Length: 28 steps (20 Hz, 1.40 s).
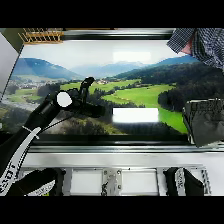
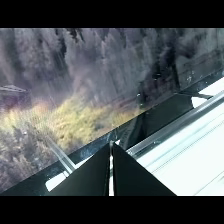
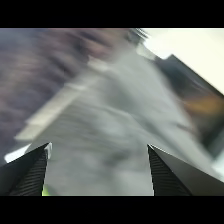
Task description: Fold the clothes and pants, and hang the long-sleeved shirts on hangers.
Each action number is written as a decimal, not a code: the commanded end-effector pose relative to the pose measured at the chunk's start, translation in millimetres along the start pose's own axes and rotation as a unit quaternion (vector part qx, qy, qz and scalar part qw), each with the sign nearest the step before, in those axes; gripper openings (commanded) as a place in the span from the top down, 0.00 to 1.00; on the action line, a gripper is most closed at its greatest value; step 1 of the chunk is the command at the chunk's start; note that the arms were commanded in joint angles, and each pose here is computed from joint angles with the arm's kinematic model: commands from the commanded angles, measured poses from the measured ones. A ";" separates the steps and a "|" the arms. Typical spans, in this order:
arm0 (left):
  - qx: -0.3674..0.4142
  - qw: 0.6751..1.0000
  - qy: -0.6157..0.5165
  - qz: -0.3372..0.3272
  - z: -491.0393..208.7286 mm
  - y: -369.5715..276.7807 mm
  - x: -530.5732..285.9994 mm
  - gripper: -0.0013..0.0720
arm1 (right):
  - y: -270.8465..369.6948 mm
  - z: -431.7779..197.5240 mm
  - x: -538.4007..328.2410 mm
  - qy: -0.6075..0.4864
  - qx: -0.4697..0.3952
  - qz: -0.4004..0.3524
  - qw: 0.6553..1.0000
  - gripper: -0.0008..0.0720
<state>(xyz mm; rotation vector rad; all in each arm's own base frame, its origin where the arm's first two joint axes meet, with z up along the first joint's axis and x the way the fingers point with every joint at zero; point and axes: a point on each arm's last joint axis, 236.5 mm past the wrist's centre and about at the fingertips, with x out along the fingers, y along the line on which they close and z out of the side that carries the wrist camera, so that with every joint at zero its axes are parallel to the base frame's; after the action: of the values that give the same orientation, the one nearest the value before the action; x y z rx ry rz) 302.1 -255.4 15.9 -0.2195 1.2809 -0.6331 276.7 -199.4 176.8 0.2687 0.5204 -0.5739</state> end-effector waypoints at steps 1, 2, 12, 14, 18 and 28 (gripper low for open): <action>0.002 1.000 -0.010 0.000 4.7 -0.1 -0.6 0.98 | 118.9 -13.4 -18.8 0.009 -0.050 0.187 0.981 0.10; -0.001 1.000 -0.019 0.001 9.2 1.1 -1.8 0.98 | 150.4 -30.8 -21.8 0.031 -0.071 0.233 0.969 0.10; -0.048 0.992 -0.116 0.019 46.8 39.2 -64.1 0.98 | 257.0 -126.7 -38.2 0.140 -0.202 0.367 0.897 0.10; -0.050 0.991 -0.125 0.021 49.1 41.0 -70.2 0.98 | 257.0 -127.1 -37.7 0.140 -0.203 0.367 0.897 0.11; -0.050 0.991 -0.124 0.021 48.8 41.0 -70.6 0.98 | 256.6 -128.8 -38.3 0.144 -0.204 0.367 0.896 0.96; -0.049 0.991 -0.126 0.021 49.5 40.7 -70.7 0.98 | 256.4 -129.3 -38.5 0.145 -0.204 0.367 0.896 0.96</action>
<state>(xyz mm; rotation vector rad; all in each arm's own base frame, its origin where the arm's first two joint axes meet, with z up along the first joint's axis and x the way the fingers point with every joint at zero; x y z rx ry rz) 350.7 -193.1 67.7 -0.3425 1.0730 -0.4904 347.0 74.2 114.8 0.1296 0.7575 0.3228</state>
